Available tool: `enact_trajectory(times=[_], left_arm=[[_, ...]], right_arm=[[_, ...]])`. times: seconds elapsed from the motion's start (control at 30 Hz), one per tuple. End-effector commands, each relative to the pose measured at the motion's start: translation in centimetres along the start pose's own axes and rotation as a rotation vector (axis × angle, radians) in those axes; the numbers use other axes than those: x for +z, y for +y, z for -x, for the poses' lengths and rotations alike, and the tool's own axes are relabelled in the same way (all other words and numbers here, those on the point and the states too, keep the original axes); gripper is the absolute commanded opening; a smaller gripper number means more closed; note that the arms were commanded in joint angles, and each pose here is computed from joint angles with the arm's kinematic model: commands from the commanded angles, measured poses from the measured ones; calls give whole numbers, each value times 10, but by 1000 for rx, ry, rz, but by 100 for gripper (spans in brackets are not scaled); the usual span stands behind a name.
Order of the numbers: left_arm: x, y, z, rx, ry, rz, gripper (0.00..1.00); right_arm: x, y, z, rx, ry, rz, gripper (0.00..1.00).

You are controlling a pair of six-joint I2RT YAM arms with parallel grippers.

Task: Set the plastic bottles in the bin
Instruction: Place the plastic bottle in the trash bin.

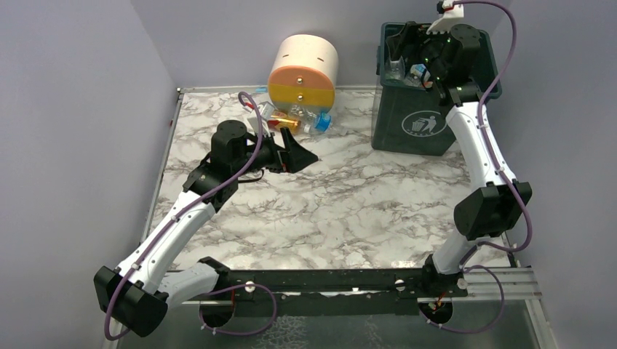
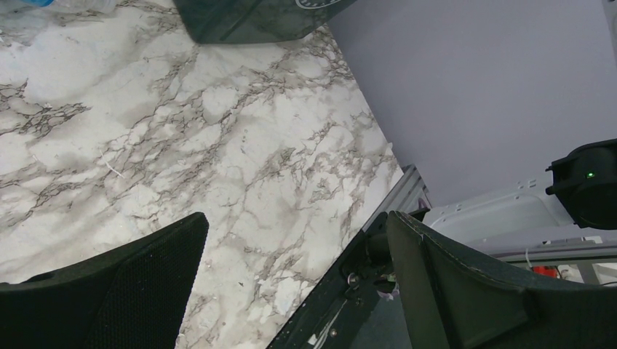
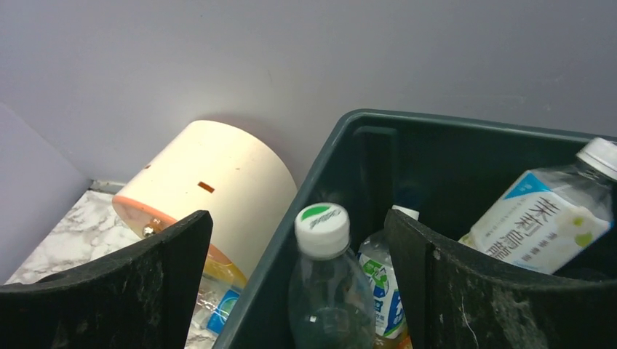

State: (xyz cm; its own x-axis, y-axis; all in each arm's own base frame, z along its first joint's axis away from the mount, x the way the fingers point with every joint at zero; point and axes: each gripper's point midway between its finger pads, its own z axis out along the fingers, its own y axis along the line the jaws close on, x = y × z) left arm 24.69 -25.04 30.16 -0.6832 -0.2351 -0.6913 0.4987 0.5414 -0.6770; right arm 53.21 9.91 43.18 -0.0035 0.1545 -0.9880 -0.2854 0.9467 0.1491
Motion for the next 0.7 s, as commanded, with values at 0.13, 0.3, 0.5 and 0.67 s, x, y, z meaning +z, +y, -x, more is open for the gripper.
enact_trajectory(times=[0.13,0.3,0.5,0.67], left_arm=[[8,11,-1,7,3,23,99],[24,29,6,-1,-4,78,99],[53,69,24,-28,-29,199,99],[78,105,51,-56,-78,279,99]], right_arm=[[-35,22,57,10,-94,60,93],[-79,57,74,63,-98,189,94],[-137,109,31,180,14,407,97],[-176,156,-15,202,126,526,97]])
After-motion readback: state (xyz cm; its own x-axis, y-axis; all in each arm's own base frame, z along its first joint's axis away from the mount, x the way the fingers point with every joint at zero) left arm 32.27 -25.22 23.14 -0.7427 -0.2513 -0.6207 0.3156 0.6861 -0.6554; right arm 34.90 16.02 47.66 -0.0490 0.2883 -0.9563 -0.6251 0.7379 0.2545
